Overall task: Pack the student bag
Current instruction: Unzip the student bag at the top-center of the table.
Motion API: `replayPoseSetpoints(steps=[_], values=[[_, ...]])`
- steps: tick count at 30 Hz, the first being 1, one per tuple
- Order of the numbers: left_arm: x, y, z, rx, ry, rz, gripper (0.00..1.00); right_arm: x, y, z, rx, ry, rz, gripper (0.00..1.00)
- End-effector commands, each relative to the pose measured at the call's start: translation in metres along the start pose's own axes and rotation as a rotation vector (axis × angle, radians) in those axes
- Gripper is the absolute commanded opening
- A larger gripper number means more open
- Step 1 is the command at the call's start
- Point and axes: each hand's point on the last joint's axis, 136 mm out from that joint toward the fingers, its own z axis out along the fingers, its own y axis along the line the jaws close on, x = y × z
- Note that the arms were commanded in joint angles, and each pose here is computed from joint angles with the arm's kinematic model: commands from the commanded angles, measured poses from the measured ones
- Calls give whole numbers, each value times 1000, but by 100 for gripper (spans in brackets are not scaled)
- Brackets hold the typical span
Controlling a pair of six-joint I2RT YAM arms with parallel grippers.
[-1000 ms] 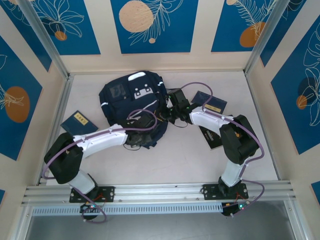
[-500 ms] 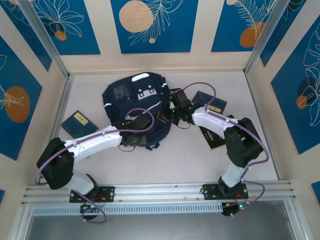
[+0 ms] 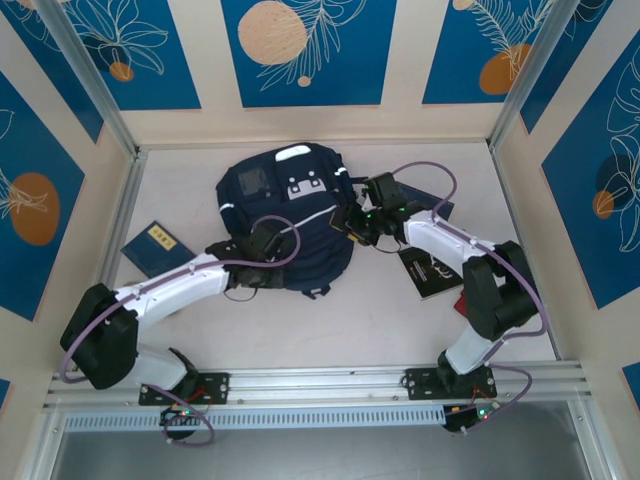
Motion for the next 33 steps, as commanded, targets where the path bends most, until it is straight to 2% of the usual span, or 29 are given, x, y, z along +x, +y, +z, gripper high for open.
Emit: replayPoseSetpoints(steps=[1, 6, 12, 16, 18, 24, 27, 33], values=[[-18, -40, -19, 189, -75, 97, 0, 1, -7, -32, 24, -48, 49, 58], [-29, -74, -29, 300, -103, 173, 0, 23, -26, -48, 76, -24, 140, 61], [-31, -102, -28, 370, -75, 252, 0, 59, -24, -36, 22, 80, 319, 61], [-24, -109, -21, 387, -52, 286, 0, 71, -13, -21, -10, 141, 367, 51], [-22, -110, -18, 392, -51, 304, 0, 72, -8, -19, -4, 133, 349, 47], [-20, -107, -11, 365, -32, 313, 0, 66, -12, -17, 60, 85, 346, 45], [-18, -105, -8, 360, -26, 318, 0, 64, -13, -13, 92, 73, 335, 35], [-18, -104, -7, 352, -28, 319, 0, 66, -18, 0, 166, 99, 325, 34]])
